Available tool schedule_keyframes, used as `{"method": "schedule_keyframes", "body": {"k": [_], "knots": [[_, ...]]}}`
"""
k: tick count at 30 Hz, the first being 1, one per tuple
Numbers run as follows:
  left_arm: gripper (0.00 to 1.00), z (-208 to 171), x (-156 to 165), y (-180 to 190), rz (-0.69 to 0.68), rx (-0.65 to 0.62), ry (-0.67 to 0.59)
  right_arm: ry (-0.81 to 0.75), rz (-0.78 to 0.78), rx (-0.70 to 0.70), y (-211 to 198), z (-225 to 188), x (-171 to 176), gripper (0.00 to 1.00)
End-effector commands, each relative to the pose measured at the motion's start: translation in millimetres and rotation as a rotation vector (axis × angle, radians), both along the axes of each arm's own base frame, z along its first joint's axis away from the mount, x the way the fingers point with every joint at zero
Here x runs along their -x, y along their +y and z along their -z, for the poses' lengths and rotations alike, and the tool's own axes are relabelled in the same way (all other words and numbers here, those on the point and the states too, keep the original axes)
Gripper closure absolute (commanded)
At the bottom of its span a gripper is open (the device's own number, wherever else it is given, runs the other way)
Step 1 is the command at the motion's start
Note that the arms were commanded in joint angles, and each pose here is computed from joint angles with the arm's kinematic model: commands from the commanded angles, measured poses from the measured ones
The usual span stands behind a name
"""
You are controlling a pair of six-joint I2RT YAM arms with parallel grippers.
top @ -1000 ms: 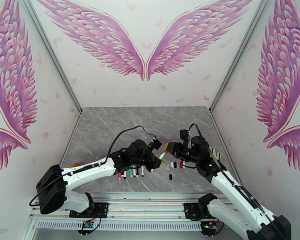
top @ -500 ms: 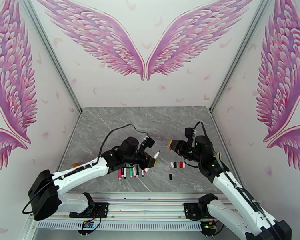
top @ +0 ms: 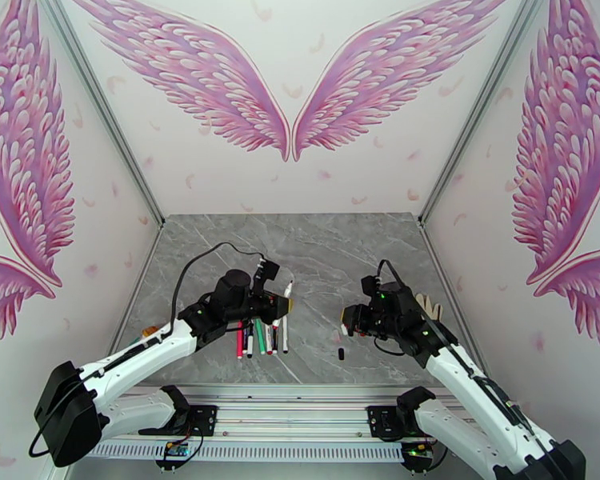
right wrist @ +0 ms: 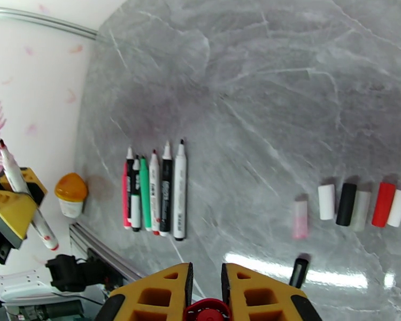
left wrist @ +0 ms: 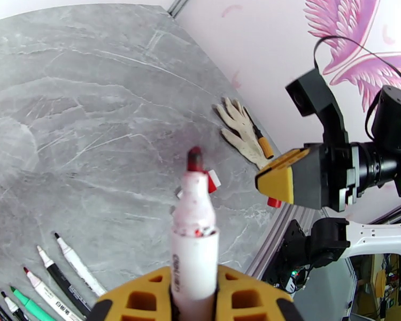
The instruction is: Open the pen caps
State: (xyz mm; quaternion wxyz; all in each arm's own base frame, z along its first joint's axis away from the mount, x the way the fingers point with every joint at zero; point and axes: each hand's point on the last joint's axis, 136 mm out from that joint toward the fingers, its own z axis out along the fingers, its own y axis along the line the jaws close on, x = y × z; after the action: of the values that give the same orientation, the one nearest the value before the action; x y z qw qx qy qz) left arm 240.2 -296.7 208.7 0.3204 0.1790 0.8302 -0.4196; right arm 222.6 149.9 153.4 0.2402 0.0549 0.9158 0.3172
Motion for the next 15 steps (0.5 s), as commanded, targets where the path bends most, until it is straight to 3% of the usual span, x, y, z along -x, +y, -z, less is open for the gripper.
{"method": "schedule_keyframes", "body": {"k": [1, 15], "knots": [[0.92, -2, -1, 7, -0.024, 0.012, -0.008, 0.052, -0.007, 0.117, -16, 24, 17, 0.91], [0.91, 11, -4, -2, -0.002, -0.010, 0.015, 0.163, 0.026, 0.182, -30, 65, 36, 0.89]]}}
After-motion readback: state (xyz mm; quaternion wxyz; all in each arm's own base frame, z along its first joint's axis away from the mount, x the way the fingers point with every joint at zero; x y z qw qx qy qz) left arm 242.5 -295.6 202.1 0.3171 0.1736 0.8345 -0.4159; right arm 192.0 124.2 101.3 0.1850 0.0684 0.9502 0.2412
